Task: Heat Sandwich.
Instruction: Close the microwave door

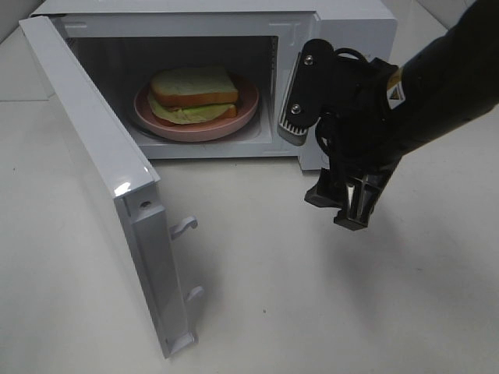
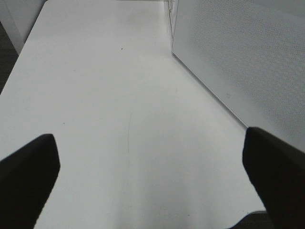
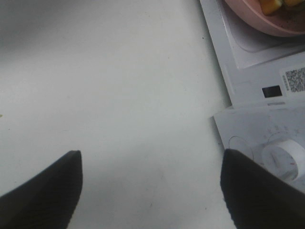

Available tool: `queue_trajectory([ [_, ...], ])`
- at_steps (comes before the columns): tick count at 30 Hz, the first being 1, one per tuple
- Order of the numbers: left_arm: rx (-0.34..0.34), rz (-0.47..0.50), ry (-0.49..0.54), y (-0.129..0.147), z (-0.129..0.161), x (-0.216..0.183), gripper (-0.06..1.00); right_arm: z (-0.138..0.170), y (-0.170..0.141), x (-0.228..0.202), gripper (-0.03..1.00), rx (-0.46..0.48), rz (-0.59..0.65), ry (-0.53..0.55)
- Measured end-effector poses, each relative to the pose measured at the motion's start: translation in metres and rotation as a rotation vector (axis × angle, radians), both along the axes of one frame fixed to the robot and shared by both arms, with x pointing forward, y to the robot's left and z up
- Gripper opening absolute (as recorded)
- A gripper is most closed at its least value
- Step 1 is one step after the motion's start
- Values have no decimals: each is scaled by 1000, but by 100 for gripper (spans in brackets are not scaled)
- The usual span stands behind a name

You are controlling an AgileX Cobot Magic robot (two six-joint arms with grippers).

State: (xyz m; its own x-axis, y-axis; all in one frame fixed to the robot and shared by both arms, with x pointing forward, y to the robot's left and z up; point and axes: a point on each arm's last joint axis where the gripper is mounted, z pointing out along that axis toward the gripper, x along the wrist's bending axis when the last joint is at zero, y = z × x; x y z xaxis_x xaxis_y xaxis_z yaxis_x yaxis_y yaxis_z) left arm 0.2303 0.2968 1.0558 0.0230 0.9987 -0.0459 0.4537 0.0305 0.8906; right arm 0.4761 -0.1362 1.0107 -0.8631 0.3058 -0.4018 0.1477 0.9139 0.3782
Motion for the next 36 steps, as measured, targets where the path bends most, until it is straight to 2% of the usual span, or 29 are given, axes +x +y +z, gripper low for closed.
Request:
queue_trajectory([
  [11,0,0,0,0,0,0,99,8,-31,-43,77,91,-127,17],
  [21,0,0,0,0,0,0,99,13,-53,-74,77,124,-190,29],
  [25,0,0,0,0,0,0,99,24,-64,-88,77,177,-269,39],
  [36,0,0,0,0,0,0,99,34,-86,-116,77,175,-426,138],
])
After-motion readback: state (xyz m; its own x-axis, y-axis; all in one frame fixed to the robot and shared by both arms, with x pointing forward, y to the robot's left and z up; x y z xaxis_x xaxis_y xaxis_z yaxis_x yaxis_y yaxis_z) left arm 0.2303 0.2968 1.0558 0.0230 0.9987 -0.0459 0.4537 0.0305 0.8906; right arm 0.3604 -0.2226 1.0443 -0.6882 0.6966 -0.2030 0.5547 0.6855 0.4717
